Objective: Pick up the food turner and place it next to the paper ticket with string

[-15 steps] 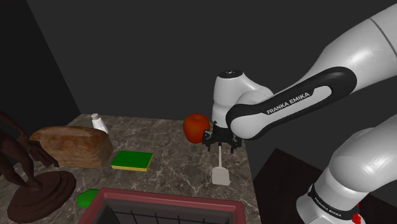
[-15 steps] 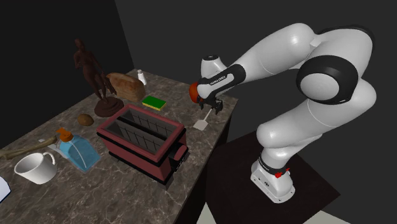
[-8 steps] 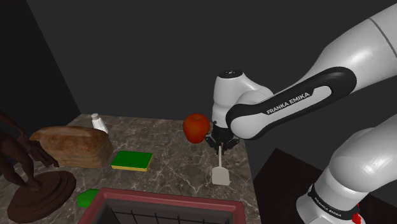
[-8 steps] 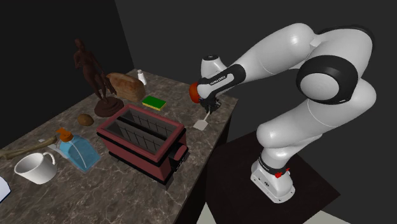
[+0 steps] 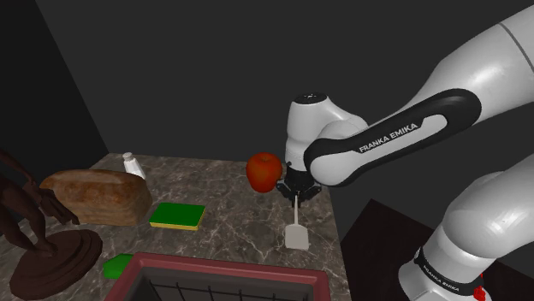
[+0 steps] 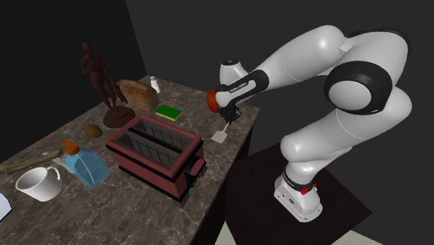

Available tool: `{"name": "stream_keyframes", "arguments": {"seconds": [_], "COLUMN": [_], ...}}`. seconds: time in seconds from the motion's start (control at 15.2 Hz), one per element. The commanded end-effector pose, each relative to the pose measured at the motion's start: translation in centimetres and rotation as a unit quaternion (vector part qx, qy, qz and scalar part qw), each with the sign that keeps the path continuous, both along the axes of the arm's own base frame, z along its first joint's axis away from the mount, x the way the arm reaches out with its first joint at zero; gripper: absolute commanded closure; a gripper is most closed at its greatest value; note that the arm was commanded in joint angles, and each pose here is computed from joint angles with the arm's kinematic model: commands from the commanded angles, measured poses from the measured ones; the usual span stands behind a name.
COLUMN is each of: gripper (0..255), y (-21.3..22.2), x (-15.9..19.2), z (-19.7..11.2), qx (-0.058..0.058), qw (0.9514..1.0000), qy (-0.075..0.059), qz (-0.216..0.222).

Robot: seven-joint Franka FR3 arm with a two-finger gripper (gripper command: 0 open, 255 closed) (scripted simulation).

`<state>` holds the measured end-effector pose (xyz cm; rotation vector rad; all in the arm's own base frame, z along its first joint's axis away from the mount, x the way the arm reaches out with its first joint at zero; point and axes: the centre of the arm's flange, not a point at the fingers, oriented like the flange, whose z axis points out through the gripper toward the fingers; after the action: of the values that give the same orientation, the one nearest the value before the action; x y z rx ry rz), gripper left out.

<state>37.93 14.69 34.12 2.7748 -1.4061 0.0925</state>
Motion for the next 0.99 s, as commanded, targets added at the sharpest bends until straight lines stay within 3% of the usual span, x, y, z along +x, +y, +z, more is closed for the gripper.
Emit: {"name": "stream_keyframes", "arguments": {"seconds": [0.0,0.92], "gripper": [255,255], "y": [0.0,0.0], "x": [0.0,0.0], "z": [0.8,8.1], "qx": [0.000,0.000], "qw": [1.0000,1.0000], "qy": [0.000,0.000], "qz": [0.000,0.000]}}
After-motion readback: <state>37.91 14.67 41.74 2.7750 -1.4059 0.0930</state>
